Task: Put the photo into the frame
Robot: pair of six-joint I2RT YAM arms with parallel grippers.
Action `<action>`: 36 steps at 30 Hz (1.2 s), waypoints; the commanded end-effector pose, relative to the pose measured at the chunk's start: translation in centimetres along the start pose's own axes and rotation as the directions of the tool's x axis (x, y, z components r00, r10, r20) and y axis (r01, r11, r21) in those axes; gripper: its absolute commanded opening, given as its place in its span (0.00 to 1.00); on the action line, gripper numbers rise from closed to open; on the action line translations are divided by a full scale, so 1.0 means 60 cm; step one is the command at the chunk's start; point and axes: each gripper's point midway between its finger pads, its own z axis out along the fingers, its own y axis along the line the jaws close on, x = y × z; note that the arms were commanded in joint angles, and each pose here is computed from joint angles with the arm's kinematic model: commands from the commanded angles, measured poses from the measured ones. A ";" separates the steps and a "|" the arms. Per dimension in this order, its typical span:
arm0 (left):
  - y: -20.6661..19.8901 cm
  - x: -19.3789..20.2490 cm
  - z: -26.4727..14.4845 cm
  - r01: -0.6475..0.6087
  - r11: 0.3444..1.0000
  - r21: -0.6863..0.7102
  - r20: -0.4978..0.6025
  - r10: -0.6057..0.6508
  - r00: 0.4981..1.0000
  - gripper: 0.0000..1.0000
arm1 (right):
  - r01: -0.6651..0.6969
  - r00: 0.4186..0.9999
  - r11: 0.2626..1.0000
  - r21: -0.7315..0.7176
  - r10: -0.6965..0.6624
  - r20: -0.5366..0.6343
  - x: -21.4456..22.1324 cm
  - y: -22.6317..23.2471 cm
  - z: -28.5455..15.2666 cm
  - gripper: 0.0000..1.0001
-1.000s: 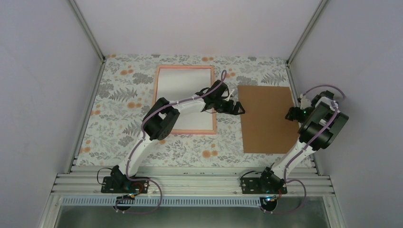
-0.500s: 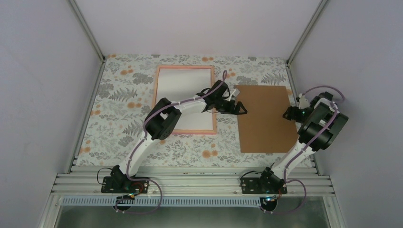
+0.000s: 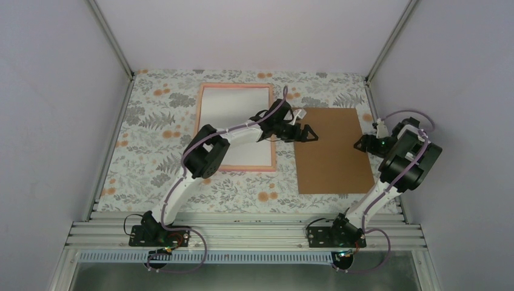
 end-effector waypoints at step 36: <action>0.011 -0.034 -0.017 0.135 0.979 -0.155 0.092 -0.122 0.988 0.94 | -0.132 0.942 0.983 -0.128 0.084 -0.326 0.161 0.094 0.079 0.73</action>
